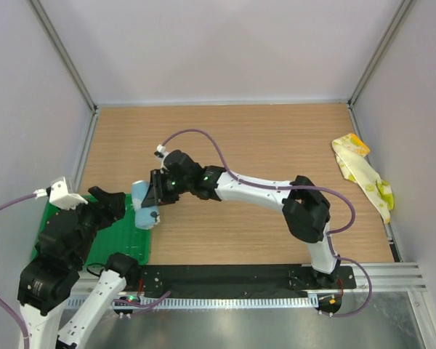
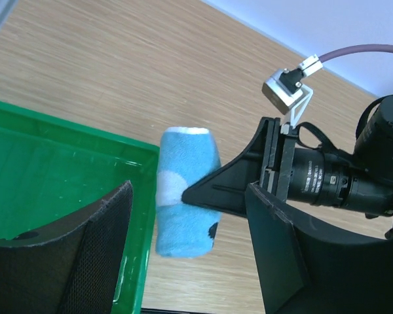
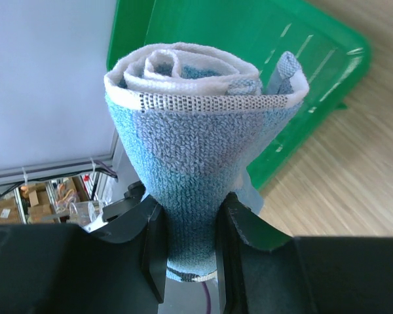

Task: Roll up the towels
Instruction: Place the rolled towel into the container

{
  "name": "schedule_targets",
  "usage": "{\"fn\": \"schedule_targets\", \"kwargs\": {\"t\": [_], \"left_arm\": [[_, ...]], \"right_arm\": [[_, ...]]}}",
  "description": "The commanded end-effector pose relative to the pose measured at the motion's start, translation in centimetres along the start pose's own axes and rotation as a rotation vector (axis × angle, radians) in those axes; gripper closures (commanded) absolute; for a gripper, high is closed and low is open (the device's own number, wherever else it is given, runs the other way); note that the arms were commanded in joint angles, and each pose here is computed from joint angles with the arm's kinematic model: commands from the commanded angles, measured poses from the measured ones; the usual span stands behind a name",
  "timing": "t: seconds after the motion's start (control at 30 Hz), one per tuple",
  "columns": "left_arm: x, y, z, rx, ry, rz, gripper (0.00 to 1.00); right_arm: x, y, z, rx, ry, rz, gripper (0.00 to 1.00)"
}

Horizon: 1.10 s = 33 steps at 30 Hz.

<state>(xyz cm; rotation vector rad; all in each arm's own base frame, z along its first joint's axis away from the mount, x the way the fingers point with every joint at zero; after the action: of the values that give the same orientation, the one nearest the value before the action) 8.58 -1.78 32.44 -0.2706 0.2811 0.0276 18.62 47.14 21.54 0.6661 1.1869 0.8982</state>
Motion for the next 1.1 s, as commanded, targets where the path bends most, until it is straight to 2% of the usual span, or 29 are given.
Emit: {"fn": "schedule_targets", "kwargs": {"t": [0.0, 0.13, 0.33, 0.53, 0.63, 0.8, 1.07], "left_arm": [[-0.4, 1.3, -0.8, 0.030, 0.004, 0.069, 0.29], [-0.9, 1.4, -0.9, 0.027, -0.015, 0.045, 0.29], [-1.3, 1.4, -0.9, 0.024, -0.031, 0.025, 0.28], [-2.0, 1.8, -0.9, 0.004, -0.071, 0.013, 0.24], [-2.1, 1.9, -0.9, -0.002, -0.078, 0.015, 0.20], [-1.7, 1.8, -1.1, 0.003, -0.067, 0.016, 0.20], [-1.3, 2.1, -1.6, -0.041, -0.131, 0.013, 0.16]], "right_arm": [[0.9, 3.8, -0.7, -0.017, -0.008, 0.076, 0.99], [2.5, 5.8, -1.8, -0.004, 0.008, 0.150, 0.99], [4.6, 7.5, -3.4, 0.096, 0.018, 0.247, 0.99], [7.6, 6.4, -3.6, 0.141, -0.022, 0.246, 0.99], [9.6, 4.5, -3.3, 0.151, -0.011, 0.205, 0.99], [12.3, 0.5, -4.1, 0.161, 0.020, 0.072, 0.99], [11.5, -4.4, -4.7, 0.113, 0.024, -0.258, 0.99]]}}
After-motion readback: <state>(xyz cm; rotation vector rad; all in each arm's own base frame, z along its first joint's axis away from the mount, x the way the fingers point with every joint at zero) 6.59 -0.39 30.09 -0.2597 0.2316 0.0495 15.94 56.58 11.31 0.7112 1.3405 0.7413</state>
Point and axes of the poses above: each gripper's point midway between its finger pads, its own x axis out along the fingers, its own y axis along the line the jaws close on, z = x × y, the point moved 7 cm from there along -x, back along the fingers, and after that the axes turned 11 degrees about x, right-handed, at the moved point
